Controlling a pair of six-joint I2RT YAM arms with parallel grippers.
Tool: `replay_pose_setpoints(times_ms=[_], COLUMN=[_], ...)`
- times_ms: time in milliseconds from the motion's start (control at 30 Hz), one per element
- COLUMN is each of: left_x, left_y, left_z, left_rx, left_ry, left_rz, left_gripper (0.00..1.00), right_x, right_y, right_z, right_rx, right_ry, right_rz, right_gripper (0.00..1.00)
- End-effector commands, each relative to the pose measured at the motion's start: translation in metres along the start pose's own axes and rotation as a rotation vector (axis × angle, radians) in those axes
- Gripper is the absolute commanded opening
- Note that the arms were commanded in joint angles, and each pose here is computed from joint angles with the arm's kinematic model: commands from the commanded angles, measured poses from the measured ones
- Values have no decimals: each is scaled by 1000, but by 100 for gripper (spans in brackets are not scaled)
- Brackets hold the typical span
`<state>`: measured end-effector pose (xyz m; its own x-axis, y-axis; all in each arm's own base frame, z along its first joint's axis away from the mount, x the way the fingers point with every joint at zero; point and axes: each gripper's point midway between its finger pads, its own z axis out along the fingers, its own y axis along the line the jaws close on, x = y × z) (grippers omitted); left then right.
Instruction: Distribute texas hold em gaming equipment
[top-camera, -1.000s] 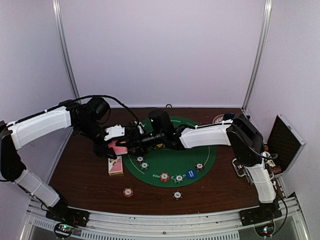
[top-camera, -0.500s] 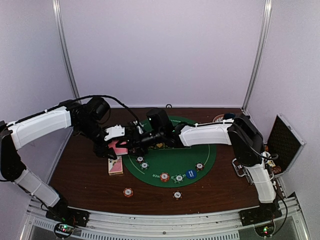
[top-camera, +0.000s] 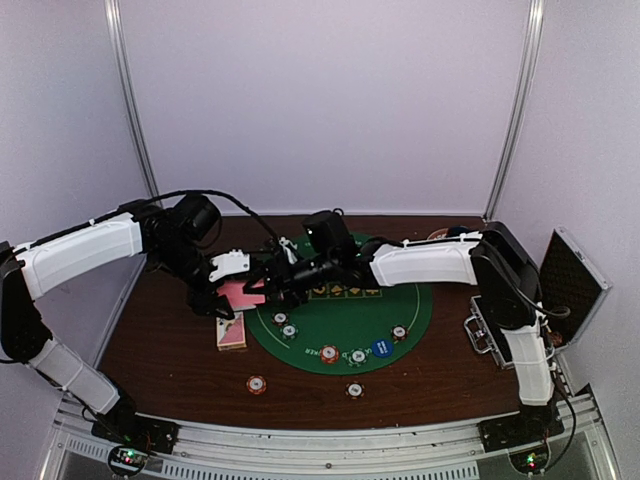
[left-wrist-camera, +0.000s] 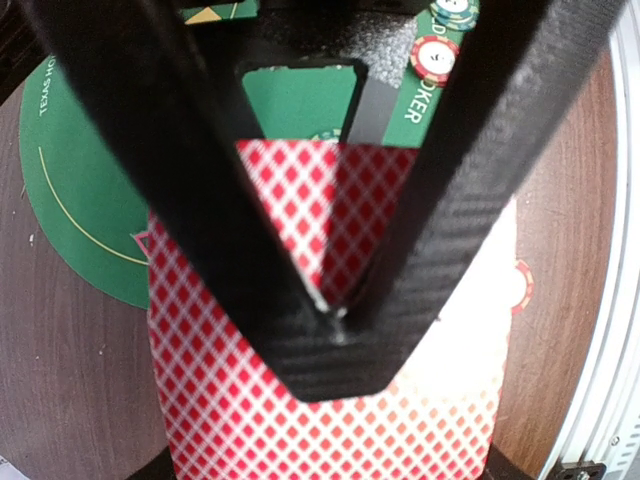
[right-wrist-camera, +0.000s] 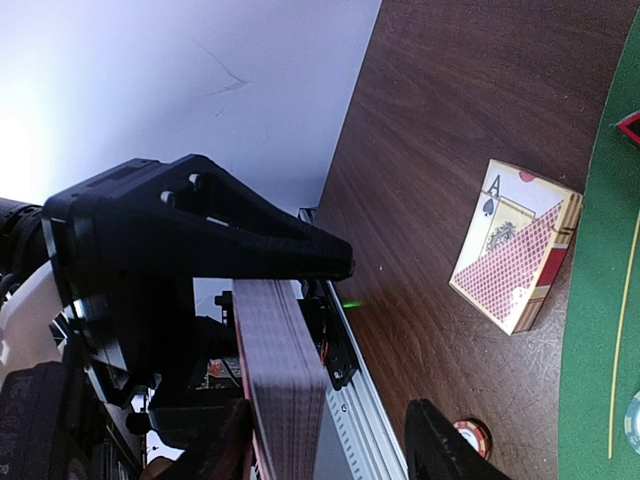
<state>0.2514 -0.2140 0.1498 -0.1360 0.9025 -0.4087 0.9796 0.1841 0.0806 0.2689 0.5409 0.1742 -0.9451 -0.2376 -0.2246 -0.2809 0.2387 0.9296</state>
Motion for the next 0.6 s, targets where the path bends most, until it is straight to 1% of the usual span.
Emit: replay_pose_setpoints(times_ms=[0,133,233,467,567], left_x=[-13,-11,-10,-8,-7], left_y=[2,4,5,8,9], left_z=[-13,-11,-9,-8,-8], left_rx=[-27,-33,-40,-54,-57], left_ry=[-60,-54,-49,-42,-36], left_rz=[-3,-5,-9,-14,-14], left_gripper=[24,23,23,22,21], right_x=[1,0,-1,1,3], right_y=[11,25,35,39,37], right_z=[-14,-21,-27,-30,-28], right_rx=[6,-13,-23,-33,-39], right_ry=[-12,-25,-34,-27,-21], right_rz=[-10,-27,-39,-30,-20], right_gripper=[55,56,53,38,29])
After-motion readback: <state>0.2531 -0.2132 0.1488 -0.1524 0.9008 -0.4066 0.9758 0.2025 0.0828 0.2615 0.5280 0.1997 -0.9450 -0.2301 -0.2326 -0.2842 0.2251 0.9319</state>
